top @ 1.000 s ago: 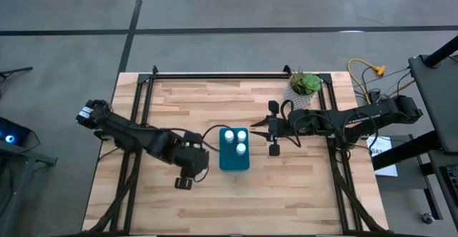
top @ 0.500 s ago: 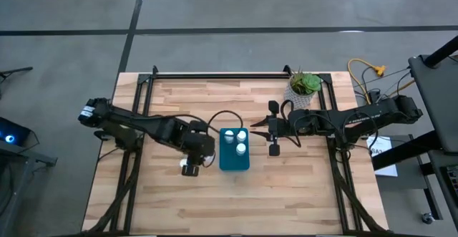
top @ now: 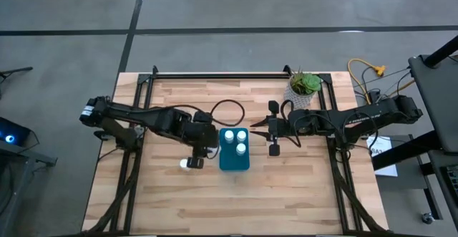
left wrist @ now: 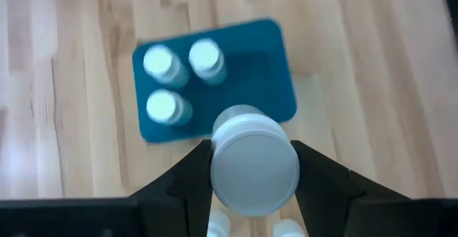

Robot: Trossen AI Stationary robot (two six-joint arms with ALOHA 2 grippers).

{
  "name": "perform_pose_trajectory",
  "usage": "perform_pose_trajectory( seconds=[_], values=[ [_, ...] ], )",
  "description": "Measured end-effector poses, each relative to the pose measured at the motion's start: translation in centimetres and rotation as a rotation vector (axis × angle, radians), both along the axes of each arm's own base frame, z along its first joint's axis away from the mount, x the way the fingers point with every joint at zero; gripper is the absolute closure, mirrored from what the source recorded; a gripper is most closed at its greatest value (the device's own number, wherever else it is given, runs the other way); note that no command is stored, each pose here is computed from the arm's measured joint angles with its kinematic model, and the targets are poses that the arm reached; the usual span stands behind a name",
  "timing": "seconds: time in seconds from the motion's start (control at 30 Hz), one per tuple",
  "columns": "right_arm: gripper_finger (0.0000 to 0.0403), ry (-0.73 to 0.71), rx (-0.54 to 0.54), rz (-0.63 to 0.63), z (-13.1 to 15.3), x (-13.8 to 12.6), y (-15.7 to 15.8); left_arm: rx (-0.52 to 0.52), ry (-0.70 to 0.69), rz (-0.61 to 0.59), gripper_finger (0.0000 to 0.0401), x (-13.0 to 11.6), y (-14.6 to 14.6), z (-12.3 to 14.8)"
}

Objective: Pick and place pill bottles into a basket
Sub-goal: Put the medicine bottle in the blue bin

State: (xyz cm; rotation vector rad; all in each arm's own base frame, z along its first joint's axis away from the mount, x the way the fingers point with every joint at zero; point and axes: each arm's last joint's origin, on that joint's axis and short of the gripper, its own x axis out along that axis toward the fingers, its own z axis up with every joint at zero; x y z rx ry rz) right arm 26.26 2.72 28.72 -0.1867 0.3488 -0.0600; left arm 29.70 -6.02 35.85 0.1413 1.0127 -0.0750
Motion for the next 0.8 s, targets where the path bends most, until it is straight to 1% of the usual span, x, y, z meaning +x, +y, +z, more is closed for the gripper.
perform_pose_trajectory(
  seconds=[0.1,0.17,0.63,0.8],
  values=[
    [0.0327,-0.005,0.008,-0.003,0.0,0.0,0.0,-0.001,-0.035,-0.010,0.0256,0.1,0.0,0.9],
    [0.0330,-0.008,0.035,-0.013,0.1,0.0,0.0,-0.003,-0.048,-0.009,0.0256,0.1,0.0,1.3],
    [0.0328,-0.028,0.238,-0.084,0.1,0.0,0.0,-0.009,-0.045,-0.009,0.0256,0.0,-0.1,1.3],
    [0.0333,-0.027,0.234,-0.082,0.1,0.0,0.0,-0.006,-0.052,-0.019,0.0256,-0.1,-0.1,1.5]
  ],
)
